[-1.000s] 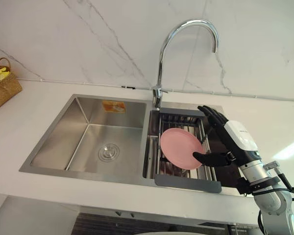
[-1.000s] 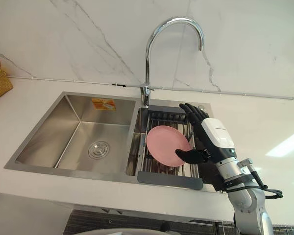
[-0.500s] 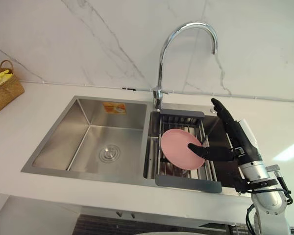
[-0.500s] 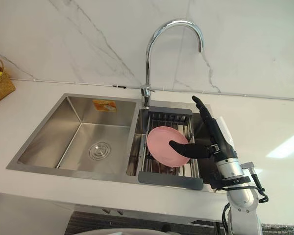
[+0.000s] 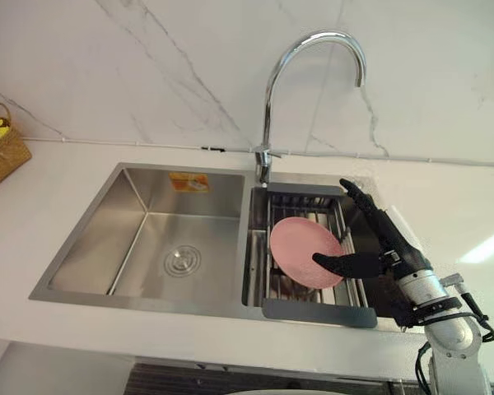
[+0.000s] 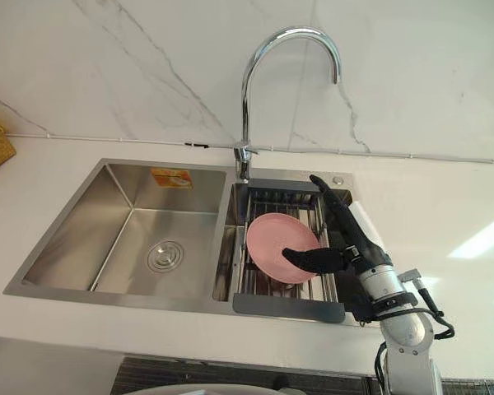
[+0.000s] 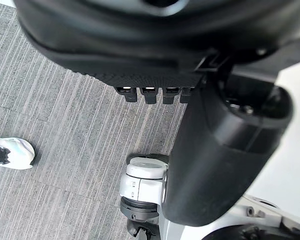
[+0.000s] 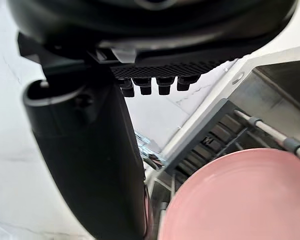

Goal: Walk over to the sink, pick up the cup, carry it to the dishwasher, place the cup inside the dishwasher, then close the dishwasher door

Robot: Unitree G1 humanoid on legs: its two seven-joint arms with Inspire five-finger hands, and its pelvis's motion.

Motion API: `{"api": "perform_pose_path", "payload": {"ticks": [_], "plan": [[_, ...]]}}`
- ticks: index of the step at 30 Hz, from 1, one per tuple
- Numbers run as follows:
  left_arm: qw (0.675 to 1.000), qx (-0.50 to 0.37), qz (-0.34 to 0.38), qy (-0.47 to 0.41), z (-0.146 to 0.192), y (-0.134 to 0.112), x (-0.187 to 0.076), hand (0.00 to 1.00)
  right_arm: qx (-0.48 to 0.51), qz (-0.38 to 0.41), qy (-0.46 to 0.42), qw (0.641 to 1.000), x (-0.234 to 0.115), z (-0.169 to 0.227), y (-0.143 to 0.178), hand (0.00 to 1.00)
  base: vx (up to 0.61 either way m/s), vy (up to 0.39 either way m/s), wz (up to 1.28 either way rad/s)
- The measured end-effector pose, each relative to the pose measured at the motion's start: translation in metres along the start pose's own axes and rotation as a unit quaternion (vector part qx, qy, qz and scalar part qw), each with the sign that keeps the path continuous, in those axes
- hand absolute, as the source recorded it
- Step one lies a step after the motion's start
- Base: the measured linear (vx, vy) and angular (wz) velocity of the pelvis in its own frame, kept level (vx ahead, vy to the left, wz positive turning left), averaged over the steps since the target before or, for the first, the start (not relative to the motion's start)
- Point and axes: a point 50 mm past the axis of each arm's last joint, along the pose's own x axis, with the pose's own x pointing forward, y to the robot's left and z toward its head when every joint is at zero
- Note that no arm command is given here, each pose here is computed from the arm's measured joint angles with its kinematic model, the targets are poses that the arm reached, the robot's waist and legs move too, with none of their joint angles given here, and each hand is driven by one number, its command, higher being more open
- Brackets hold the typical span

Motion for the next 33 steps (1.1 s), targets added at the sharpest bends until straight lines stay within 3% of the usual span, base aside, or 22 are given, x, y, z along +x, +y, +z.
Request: {"api": "perform_pose_path", "payload": {"ticks": [12,20,33], "plan": [[1.0,-0.008,-0.003,0.005,-0.002,0.002,0.0,1.0,-0.168,0.086,-0.031,0.982,0.002,0.017,-0.014,1.0,-0.04,-0.016,-0.04],[1.0,-0.009,-0.002,0.006,-0.002,0.003,-0.001,1.0,-0.226,0.146,-0.034,0.963,0.002,0.019,-0.015,1.0,-0.04,-0.021,0.0],[1.0,-0.009,0.007,0.009,-0.006,0.011,-0.002,1.0,-0.283,0.166,-0.018,0.945,0.001,0.007,-0.012,1.0,-0.06,-0.024,-0.01]]}}
